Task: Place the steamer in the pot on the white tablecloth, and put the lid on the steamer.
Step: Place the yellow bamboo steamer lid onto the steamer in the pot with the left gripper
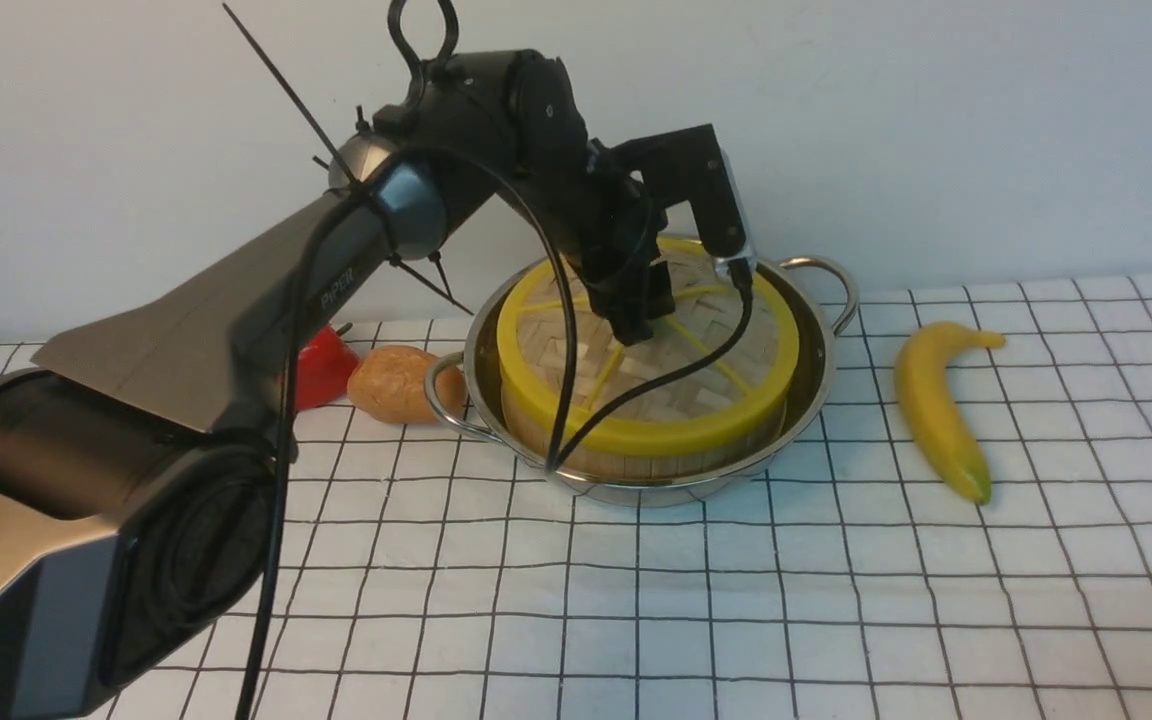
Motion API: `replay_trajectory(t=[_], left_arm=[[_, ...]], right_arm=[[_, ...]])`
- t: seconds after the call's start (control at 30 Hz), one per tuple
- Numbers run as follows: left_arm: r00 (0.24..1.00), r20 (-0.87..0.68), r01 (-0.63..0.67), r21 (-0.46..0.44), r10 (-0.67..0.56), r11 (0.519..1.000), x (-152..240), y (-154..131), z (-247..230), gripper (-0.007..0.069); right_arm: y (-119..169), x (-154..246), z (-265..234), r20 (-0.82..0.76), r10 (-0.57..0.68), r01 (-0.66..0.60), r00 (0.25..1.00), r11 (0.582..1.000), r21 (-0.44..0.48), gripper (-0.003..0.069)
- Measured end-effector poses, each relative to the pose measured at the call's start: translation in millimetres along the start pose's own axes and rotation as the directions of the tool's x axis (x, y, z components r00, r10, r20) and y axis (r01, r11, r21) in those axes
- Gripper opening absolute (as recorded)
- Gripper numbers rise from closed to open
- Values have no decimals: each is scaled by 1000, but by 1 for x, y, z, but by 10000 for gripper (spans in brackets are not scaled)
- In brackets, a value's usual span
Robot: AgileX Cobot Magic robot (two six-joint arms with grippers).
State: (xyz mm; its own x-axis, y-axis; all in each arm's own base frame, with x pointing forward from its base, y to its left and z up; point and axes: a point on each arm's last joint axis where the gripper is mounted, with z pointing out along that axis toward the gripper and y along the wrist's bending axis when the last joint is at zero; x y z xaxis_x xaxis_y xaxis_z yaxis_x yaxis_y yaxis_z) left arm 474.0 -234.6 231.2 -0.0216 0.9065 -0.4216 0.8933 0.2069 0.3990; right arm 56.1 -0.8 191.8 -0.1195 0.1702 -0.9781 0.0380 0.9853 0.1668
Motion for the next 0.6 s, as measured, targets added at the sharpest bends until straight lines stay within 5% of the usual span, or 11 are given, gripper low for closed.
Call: replay_trajectory(t=[0.2,0.6], left_arm=[[998,38,48,-75,-45,996,-2,7,3,517],[988,-21,148,-95,-151,984,5,8,6,524]], right_arm=[[0,0,0,0,0,0,1000,1000,0,240],[0,0,0,0,0,0,1000,1000,0,240]])
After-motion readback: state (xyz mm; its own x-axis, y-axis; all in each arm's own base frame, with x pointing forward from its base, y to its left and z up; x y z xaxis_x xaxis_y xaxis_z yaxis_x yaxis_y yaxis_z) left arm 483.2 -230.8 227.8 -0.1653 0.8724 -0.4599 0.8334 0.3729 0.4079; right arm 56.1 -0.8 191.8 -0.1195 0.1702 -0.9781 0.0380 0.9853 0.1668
